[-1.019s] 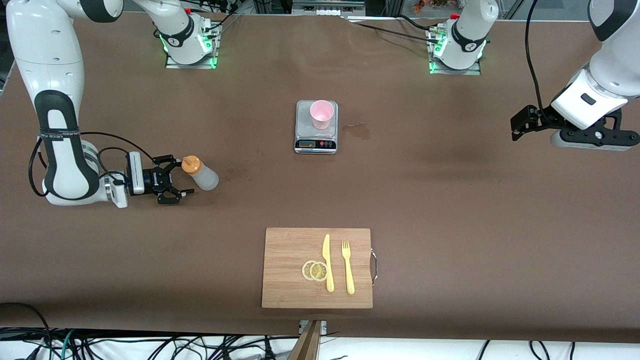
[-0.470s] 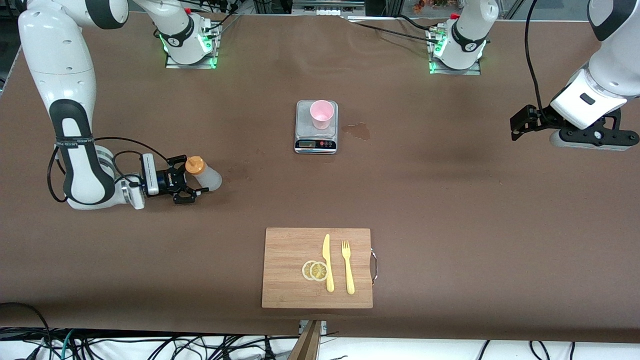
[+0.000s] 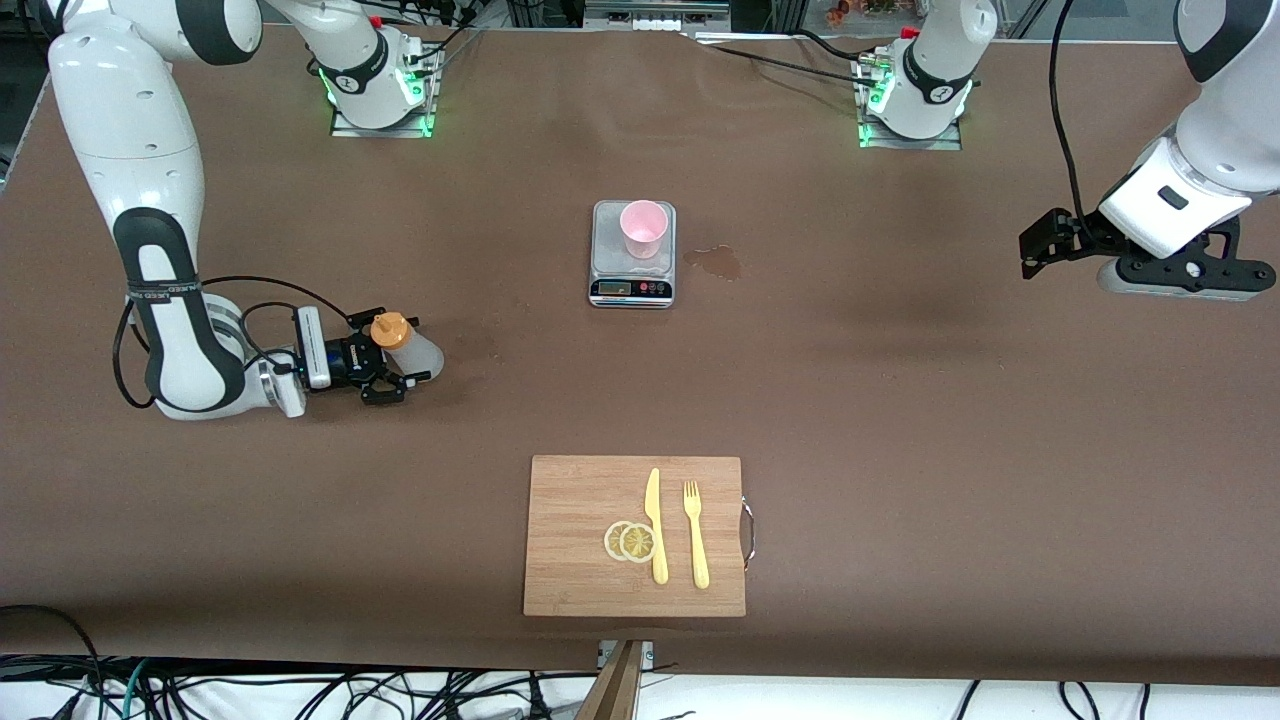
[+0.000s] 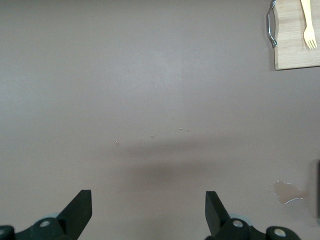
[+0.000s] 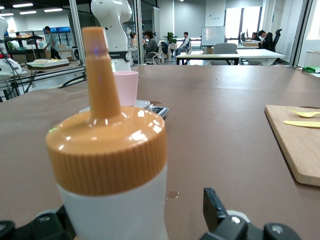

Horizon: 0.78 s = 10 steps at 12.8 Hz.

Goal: Add sauce to pink cup with both arms
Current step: 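Grasp the white squeeze bottle with the right gripper, then lift the squeeze bottle with the right gripper toward the pink cup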

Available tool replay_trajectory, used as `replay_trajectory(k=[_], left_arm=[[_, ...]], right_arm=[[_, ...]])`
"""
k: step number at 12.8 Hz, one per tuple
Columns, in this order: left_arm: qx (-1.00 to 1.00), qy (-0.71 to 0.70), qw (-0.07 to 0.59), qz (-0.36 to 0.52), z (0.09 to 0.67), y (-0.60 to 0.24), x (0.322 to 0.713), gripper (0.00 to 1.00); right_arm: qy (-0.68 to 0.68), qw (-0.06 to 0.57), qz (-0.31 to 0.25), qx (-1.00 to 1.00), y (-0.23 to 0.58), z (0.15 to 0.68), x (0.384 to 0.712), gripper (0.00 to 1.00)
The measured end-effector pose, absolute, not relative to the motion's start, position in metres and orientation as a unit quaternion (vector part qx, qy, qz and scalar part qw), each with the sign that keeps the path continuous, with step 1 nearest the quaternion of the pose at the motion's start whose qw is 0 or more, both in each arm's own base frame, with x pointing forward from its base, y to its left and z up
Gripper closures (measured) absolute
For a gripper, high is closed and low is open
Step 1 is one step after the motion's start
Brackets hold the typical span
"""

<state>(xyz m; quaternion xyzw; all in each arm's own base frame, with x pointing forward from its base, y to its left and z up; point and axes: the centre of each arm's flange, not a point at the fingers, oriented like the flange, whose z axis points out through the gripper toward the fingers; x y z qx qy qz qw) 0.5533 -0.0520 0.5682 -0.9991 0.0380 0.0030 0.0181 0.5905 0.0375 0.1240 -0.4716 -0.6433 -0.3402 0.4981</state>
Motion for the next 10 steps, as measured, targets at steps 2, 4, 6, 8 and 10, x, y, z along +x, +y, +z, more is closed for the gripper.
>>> replay_trajectory(k=[2, 4, 6, 8, 10], left_arm=[[-0.999, 0.039, 0.018, 0.004, 0.5682, -0.0531, 0.553, 0.0], [-0.999, 0.041, 0.018, 0.003, 0.5684, -0.0548, 0.5529, 0.0], [-0.999, 0.041, 0.018, 0.003, 0.5684, -0.0549, 0.5528, 0.0], [-0.999, 0.042, 0.018, 0.004, 0.5684, -0.0554, 0.5527, 0.0], [-0.999, 0.046, 0.018, 0.004, 0.5685, -0.0555, 0.5527, 0.0]], right_arm=[[-0.637, 0.509, -0.34, -0.468, 0.0417, 0.1197, 0.5864, 0.0], [-0.632, 0.518, -0.344, -0.463, 0.0451, 0.12, 0.5849, 0.02], [-0.628, 0.526, -0.347, -0.457, 0.047, 0.1217, 0.5834, 0.11], [-0.625, 0.533, -0.348, -0.452, 0.0484, 0.1231, 0.582, 0.32], [-0.625, 0.534, -0.348, -0.451, 0.0486, 0.1229, 0.5816, 0.55]])
